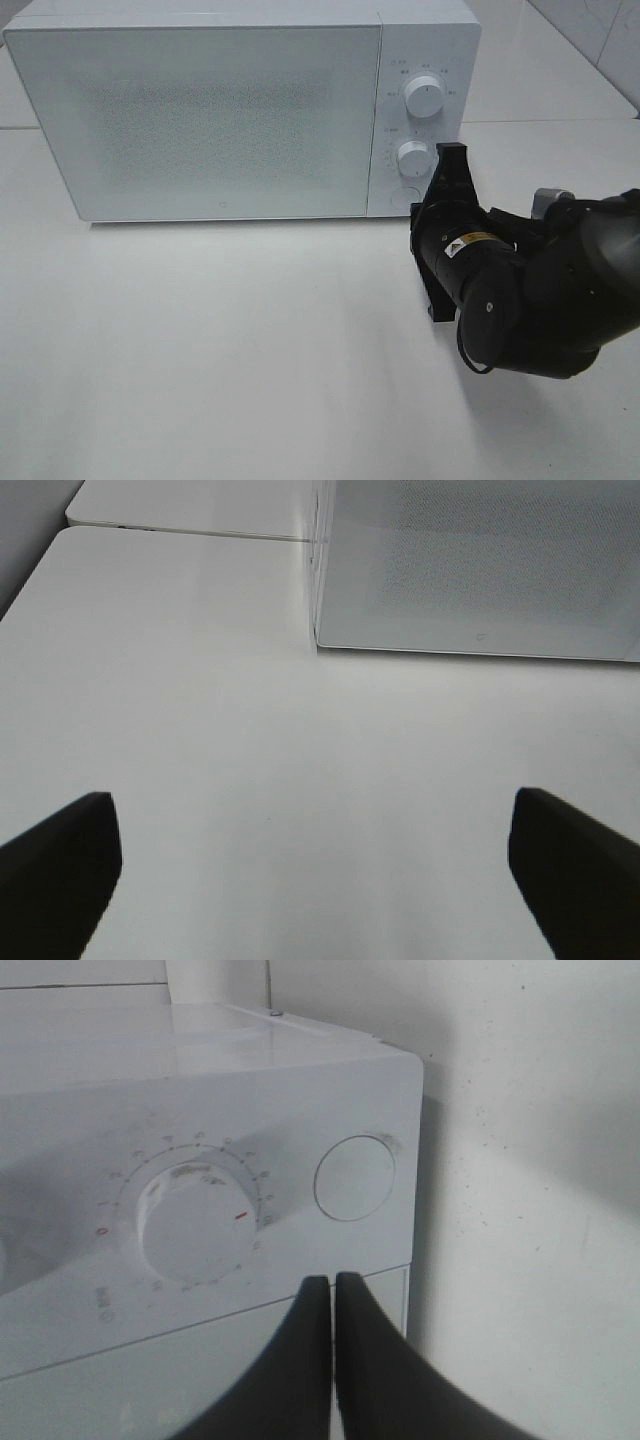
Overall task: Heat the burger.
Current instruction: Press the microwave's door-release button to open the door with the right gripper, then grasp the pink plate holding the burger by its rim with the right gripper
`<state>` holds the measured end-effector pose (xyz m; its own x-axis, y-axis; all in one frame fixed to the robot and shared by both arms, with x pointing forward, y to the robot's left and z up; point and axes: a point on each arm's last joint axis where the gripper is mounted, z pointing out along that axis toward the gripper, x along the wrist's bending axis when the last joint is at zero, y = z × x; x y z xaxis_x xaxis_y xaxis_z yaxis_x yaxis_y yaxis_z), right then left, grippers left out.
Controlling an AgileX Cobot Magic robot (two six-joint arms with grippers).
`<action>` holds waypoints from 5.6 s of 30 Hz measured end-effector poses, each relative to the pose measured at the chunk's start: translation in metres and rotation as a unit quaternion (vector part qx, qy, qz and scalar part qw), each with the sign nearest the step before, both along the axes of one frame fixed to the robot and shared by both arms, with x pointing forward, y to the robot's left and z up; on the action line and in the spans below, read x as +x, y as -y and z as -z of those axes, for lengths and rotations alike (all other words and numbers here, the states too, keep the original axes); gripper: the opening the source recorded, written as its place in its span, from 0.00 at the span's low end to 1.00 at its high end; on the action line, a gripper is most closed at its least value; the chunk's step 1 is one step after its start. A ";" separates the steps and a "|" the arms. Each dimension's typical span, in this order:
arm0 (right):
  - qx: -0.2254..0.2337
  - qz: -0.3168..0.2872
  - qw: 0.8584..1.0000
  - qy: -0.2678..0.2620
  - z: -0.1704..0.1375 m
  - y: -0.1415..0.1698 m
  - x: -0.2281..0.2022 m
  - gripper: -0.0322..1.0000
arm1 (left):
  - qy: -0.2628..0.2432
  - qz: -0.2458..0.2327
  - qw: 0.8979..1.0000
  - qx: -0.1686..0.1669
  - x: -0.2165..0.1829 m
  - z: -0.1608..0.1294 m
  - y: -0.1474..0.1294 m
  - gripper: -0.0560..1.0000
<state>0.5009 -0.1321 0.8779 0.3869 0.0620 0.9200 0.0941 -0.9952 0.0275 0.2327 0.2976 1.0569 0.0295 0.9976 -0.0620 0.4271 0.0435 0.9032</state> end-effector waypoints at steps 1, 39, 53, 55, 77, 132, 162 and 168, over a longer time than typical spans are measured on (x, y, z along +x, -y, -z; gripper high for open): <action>-0.001 0.004 1.000 -0.008 0.005 0.000 0.004 0.04 | 0.000 0.000 1.000 0.000 0.000 0.000 0.000 0.97; 0.020 0.038 0.999 -0.019 0.029 -0.012 0.066 0.04 | 0.000 0.000 1.000 0.000 0.000 0.000 0.000 0.97; 0.017 0.050 0.998 -0.033 0.033 -0.010 0.075 0.04 | 0.000 0.000 1.000 0.000 0.000 0.000 0.000 0.97; 0.019 0.053 0.998 -0.033 0.033 -0.010 0.076 0.04 | 0.000 0.000 1.000 0.000 0.000 0.000 0.000 0.97; -0.003 0.076 0.997 0.004 0.038 -0.013 0.085 0.04 | 0.000 0.000 1.000 0.000 0.000 0.000 0.000 0.97; -0.229 -0.226 0.940 -0.114 -0.033 0.018 -0.005 0.04 | 0.000 0.000 1.000 0.000 0.000 0.000 0.000 0.97; -0.434 -0.632 0.632 -0.113 -0.062 -0.003 -0.037 0.06 | 0.000 0.000 1.000 0.000 0.000 0.000 0.000 0.97; -0.478 -0.671 0.554 -0.117 -0.076 -0.003 -0.032 0.07 | 0.000 0.000 1.000 0.000 0.000 0.000 0.000 0.97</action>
